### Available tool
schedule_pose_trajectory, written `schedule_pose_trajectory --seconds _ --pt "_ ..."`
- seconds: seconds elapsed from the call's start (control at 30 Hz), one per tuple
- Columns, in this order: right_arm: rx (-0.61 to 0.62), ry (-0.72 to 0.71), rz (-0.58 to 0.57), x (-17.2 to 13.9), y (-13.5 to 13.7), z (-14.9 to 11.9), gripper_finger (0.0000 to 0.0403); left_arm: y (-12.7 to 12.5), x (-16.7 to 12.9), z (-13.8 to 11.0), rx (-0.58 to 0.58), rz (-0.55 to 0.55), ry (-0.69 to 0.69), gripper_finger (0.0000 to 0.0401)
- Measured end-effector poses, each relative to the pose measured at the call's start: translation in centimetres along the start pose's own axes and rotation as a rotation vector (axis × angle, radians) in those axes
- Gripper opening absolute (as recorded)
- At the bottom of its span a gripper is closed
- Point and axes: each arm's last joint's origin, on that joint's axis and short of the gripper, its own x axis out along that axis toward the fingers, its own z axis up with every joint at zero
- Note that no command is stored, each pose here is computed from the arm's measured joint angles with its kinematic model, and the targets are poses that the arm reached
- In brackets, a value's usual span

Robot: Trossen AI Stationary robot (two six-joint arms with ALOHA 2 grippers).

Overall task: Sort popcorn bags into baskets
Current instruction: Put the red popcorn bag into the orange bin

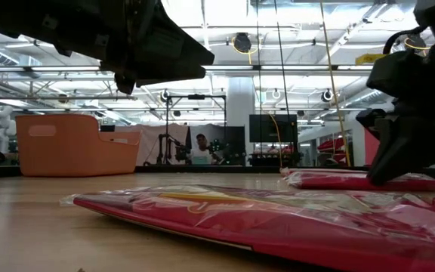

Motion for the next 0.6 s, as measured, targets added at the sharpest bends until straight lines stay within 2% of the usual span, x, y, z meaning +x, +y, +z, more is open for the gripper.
schedule_pose_trajectory --seconds 0.3,0.5,0.6 --pt "-0.033 -0.187 0.080 -0.1 0.3 2.0 0.0000 0.0 0.0 0.0 -0.004 -0.002 0.000 0.0157" --pt "-0.020 -0.140 0.075 -0.1 0.4 1.5 0.0001 0.0 0.0 0.0 -0.004 -0.004 0.001 0.0157" --pt "-0.014 -0.097 0.096 -0.4 1.1 1.1 0.0019 -0.1 0.0 0.0 -0.004 -0.011 0.003 0.0157"
